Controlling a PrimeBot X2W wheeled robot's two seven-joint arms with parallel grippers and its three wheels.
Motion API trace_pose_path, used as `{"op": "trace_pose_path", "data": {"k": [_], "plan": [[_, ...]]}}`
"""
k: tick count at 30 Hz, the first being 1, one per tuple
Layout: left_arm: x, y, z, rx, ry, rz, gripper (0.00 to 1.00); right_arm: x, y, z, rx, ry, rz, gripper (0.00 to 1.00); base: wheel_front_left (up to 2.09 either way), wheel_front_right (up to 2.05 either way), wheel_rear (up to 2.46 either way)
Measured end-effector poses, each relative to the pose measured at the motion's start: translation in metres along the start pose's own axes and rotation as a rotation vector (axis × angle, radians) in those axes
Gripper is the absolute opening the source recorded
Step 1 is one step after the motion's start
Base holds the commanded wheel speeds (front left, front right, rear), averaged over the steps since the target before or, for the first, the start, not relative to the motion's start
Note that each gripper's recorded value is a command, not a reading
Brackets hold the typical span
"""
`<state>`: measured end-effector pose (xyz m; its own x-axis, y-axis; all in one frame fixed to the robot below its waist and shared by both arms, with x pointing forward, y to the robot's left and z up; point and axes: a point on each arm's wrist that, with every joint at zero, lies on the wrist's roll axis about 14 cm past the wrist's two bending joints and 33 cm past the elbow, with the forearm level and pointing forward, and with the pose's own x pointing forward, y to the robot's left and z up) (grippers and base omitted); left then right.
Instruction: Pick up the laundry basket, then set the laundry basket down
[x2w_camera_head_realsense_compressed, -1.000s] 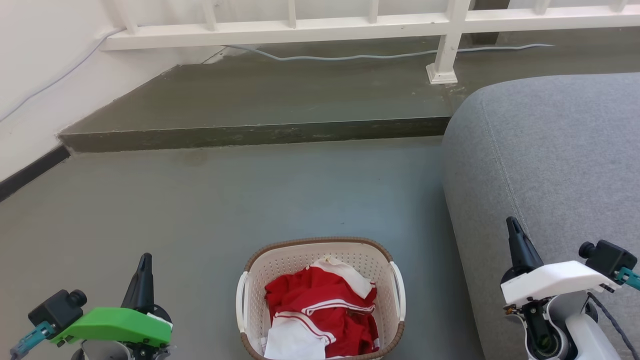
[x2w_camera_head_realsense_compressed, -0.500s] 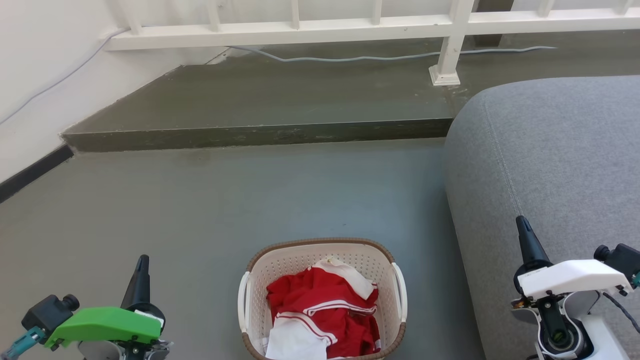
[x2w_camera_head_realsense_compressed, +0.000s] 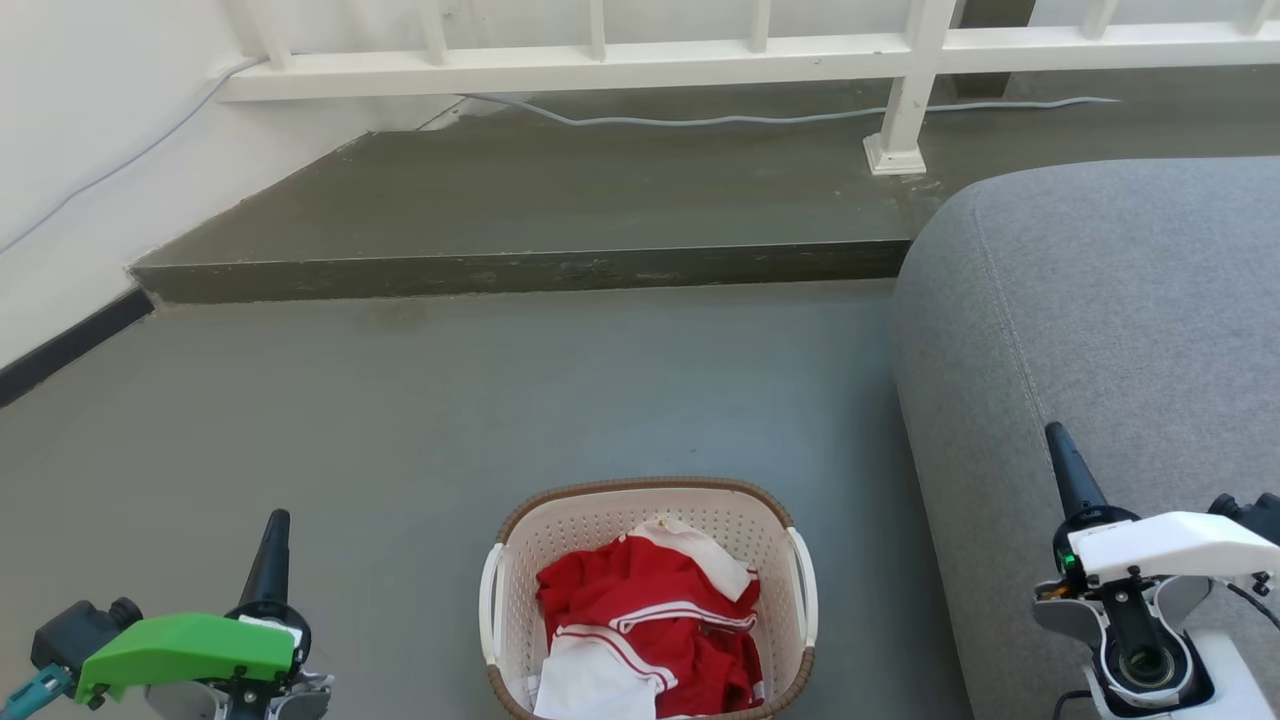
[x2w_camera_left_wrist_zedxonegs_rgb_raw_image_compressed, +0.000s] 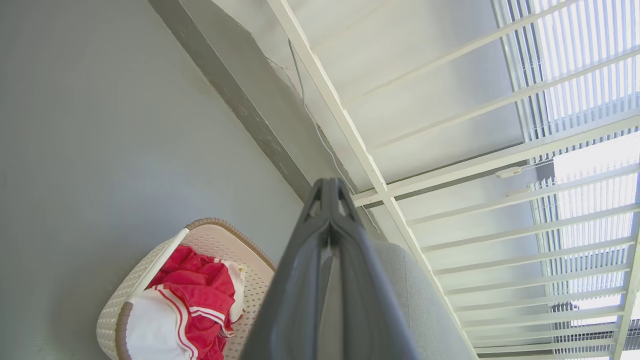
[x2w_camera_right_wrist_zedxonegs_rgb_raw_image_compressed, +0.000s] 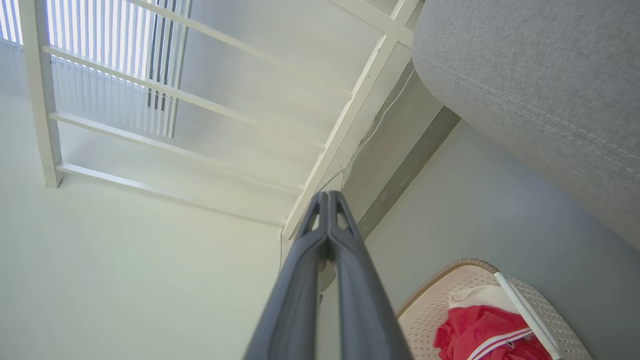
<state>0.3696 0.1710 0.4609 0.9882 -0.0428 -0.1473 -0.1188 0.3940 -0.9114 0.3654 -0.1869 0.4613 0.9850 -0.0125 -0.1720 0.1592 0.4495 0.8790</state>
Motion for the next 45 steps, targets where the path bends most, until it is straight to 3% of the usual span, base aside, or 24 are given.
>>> {"op": "trace_pose_path", "data": {"k": [34, 45], "plan": [[0.0, -0.005, 0.019, -0.38, -0.019, -0.035, 0.0, 0.005, 0.005, 0.023, 0.454, -0.032, 0.062, 0.0, 0.0, 0.0, 0.0], [0.002, -0.009, 0.023, -0.404, -0.028, -0.051, 0.0, 0.005, 0.005, 0.024, 0.472, -0.034, 0.066, 0.0, 0.0, 0.0, 0.0]]}}
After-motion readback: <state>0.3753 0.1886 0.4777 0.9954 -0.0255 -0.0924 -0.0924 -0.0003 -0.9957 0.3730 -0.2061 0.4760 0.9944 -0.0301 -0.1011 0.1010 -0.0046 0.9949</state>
